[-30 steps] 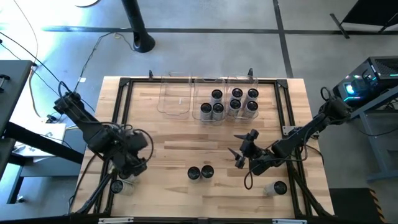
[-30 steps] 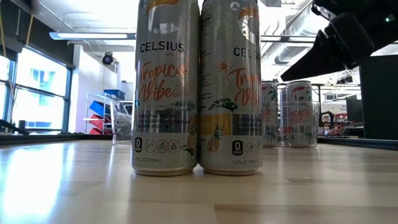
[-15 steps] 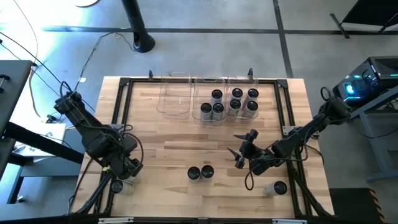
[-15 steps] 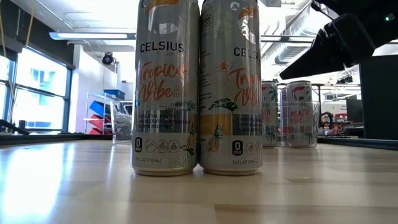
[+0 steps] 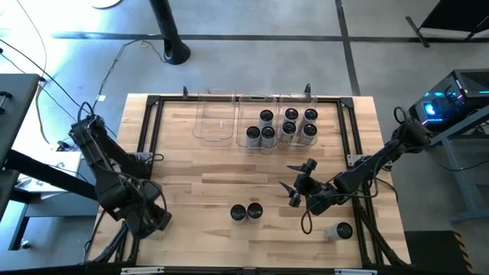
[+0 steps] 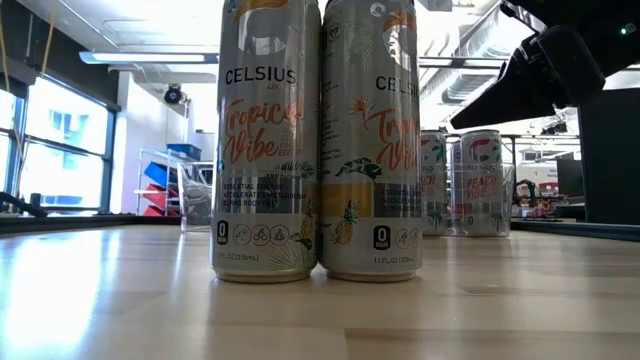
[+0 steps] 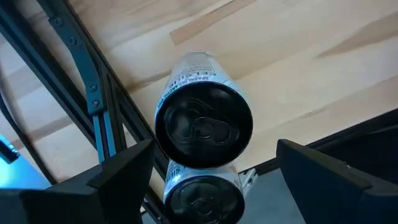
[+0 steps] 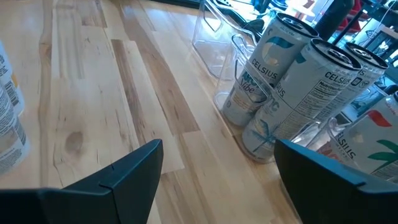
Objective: Sort soda cans
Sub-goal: Put the white-blue soda can into the middle transparent bin
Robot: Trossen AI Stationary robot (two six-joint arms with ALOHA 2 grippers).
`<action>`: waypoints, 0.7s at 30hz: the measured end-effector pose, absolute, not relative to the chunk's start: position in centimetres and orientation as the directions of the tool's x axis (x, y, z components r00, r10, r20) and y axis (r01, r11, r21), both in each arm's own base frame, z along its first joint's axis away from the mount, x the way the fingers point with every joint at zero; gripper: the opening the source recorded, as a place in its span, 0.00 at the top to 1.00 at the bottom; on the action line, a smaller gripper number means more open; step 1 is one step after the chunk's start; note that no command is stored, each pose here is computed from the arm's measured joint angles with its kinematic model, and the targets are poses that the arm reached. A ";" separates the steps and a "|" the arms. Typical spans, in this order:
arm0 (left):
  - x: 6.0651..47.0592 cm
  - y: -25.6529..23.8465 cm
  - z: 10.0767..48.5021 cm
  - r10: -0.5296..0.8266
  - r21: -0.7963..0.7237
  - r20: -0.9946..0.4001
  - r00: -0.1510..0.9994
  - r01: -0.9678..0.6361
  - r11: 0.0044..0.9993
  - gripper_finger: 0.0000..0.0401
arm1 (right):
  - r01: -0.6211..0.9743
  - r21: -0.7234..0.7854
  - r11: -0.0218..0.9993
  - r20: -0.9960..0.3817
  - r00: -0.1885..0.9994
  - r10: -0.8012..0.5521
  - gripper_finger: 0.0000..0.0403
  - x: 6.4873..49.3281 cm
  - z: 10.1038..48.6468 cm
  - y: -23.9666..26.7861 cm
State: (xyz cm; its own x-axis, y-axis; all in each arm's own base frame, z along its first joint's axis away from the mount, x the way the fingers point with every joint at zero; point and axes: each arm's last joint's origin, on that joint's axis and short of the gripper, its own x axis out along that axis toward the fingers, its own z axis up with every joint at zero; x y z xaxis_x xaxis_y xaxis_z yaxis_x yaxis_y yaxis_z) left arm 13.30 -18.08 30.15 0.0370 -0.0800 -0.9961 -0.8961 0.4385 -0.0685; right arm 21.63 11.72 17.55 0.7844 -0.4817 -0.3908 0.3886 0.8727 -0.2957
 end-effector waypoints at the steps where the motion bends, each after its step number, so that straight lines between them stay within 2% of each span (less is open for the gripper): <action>1: 13.4 -18.2 30.0 -0.072 -0.060 -0.997 0.032 -0.896 0.440 0.17 | 0.388 -0.297 0.873 -0.391 0.784 -0.482 0.25 21.6 17.6 11.7; 11: 13.6 -18.3 27.7 -0.032 0.039 -0.998 -0.061 -0.879 0.475 0.18 | 0.387 -0.300 0.872 -0.391 0.784 -0.482 0.25 21.6 17.6 11.7; 14: 13.7 -18.1 27.3 -0.014 0.042 -0.998 -0.056 -0.867 0.497 0.19 | 0.386 -0.301 0.872 -0.391 0.784 -0.482 0.25 21.6 17.5 11.7; 17: 13.9 -17.7 27.0 0.002 0.032 -0.999 -0.037 -0.859 0.511 0.21 | 0.388 -0.296 0.873 -0.391 0.784 -0.482 0.25 21.6 17.5 11.7; 21: 13.9 -17.2 26.4 -0.016 0.047 -0.998 -0.065 -0.843 0.536 0.26 | 0.396 -0.275 0.876 -0.393 0.785 -0.478 0.25 21.6 17.5 11.7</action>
